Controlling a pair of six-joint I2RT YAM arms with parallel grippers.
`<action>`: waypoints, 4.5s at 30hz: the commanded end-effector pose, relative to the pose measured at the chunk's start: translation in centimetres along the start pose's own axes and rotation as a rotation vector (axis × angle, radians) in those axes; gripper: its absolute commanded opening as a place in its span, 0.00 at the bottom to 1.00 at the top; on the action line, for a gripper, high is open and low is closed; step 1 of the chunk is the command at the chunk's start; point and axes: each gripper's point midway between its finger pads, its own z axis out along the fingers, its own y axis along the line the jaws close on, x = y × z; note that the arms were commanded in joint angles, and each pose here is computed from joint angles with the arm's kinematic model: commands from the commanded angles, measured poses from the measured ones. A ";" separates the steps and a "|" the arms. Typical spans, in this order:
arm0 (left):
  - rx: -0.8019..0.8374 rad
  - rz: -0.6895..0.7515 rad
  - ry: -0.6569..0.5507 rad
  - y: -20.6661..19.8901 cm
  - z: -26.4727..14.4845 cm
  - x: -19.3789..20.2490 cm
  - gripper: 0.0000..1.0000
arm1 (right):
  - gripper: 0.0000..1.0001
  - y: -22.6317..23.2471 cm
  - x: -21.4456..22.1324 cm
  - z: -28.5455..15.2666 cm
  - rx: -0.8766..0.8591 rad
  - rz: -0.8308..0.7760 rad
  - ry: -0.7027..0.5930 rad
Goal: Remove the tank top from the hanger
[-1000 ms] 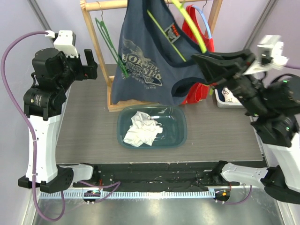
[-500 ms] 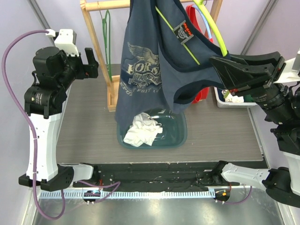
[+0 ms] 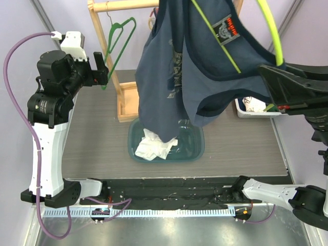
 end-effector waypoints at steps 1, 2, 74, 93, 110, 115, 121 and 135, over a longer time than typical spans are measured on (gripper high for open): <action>0.014 -0.011 -0.084 -0.2 -0.6 -2.4 0.94 | 0.01 0.7 -6.6 -0.4 -0.031 -0.014 -0.203; 0.016 -0.010 -0.082 -0.2 -0.6 -2.3 0.94 | 0.01 0.6 -6.1 -0.2 -0.026 -0.015 -0.191; 1.317 0.493 -0.037 -14.5 -15.6 7.4 0.63 | 0.01 7.7 20.1 -6.0 -0.451 0.189 0.653; 1.404 0.448 0.109 -15.4 -16.9 10.6 0.40 | 0.01 6.8 20.8 -3.2 -0.445 0.138 0.626; 1.161 0.498 0.054 -14.4 -12.4 7.6 0.00 | 0.59 -1.3 21.9 -2.5 0.017 -0.032 0.567; 0.895 0.495 0.013 -12.4 -7.8 4.9 0.00 | 0.72 -5.0 20.2 -3.4 0.248 -0.073 0.510; 0.791 0.467 -0.005 -11.6 -5.7 3.4 0.00 | 0.75 -3.2 20.4 -4.1 0.191 0.026 0.491; 0.877 0.448 -0.010 -12.6 -7.6 3.5 0.00 | 0.76 -1.6 30.8 -4.9 0.235 0.309 0.545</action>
